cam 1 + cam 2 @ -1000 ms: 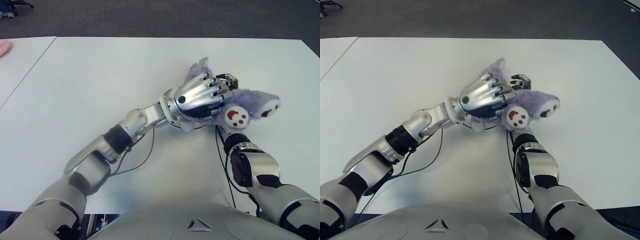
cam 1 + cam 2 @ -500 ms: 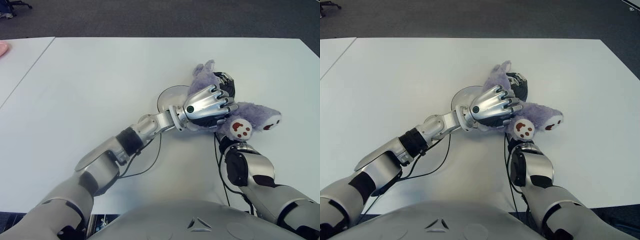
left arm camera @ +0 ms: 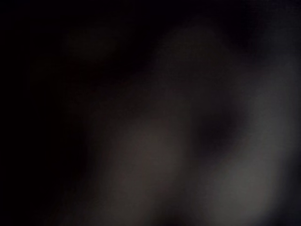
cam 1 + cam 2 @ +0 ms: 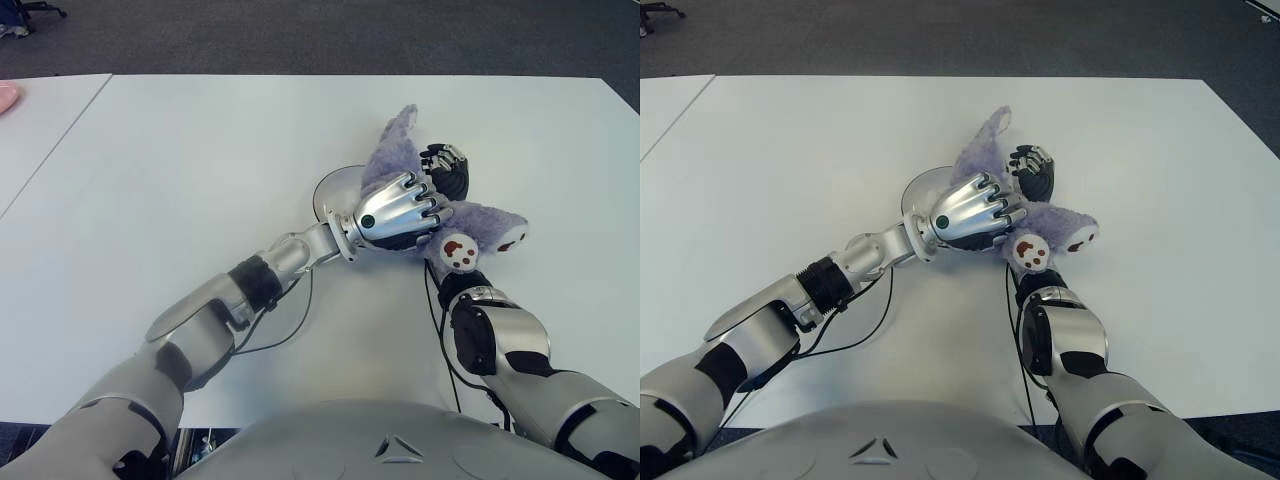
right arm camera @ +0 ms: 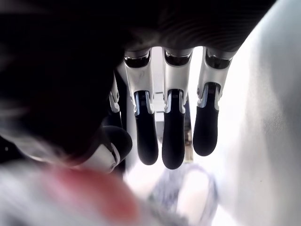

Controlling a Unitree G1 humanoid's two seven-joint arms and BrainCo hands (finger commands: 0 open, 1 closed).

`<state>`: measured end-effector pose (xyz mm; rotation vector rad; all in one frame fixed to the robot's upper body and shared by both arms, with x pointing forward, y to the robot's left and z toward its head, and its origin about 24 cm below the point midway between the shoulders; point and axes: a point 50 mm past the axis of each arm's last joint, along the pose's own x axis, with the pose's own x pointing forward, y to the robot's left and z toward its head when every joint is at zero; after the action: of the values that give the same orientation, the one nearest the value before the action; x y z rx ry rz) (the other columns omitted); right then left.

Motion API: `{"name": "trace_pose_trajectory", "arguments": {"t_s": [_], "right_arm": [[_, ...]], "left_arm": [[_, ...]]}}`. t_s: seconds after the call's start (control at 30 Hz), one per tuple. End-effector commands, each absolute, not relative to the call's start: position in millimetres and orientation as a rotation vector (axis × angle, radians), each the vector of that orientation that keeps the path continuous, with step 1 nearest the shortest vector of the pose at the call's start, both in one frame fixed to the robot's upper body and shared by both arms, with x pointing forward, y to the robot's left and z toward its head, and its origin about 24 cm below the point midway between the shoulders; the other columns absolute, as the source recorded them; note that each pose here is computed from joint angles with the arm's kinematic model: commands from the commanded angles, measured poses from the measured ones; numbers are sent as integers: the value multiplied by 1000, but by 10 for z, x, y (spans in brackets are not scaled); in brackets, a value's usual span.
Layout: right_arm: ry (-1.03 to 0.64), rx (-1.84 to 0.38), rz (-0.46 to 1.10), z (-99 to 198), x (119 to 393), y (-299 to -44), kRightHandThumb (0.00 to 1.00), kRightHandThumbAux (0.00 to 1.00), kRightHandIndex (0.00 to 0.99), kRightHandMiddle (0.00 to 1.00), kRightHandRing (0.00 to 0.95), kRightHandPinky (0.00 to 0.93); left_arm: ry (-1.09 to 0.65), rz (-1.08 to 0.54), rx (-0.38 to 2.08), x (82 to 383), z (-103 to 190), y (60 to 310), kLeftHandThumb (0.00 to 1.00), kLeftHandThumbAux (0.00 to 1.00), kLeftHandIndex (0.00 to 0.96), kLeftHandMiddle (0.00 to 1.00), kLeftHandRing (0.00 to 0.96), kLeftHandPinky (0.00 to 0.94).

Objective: Put the doll into the plate.

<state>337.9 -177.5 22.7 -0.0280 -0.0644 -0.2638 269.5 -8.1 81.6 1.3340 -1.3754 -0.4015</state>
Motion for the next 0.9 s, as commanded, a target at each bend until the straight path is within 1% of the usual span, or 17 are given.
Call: {"name": "trace_pose_trajectory", "arguments": {"t_s": [0.03,0.13,0.23,0.57,0.9], "right_arm": [[446,-65,-272,-857,2512,-1818,866,691,353,499,496,479],[442,-72,-270,-853,2516,-1814,915,681,344,486,528,470],[442,-75,-270,-852,2515,-1819,931,678,342,478,538,454],[432,-73,-270,-848,2511,-1823,939,676,344,474,540,447],[429,-79,-267,-843,2517,-1819,939,677,342,474,543,452]], "left_arm": [[-1295,-480,1484,2683,472,92,733,697,443,781,803,839],[-1314,-462,1493,2688,487,100,733,697,443,776,797,833],[-1331,-451,1504,2691,499,100,732,697,443,771,795,842],[-1357,-421,1501,2723,544,118,731,697,442,758,799,855],[-1372,-370,1482,2780,616,193,734,697,442,759,803,861]]}}
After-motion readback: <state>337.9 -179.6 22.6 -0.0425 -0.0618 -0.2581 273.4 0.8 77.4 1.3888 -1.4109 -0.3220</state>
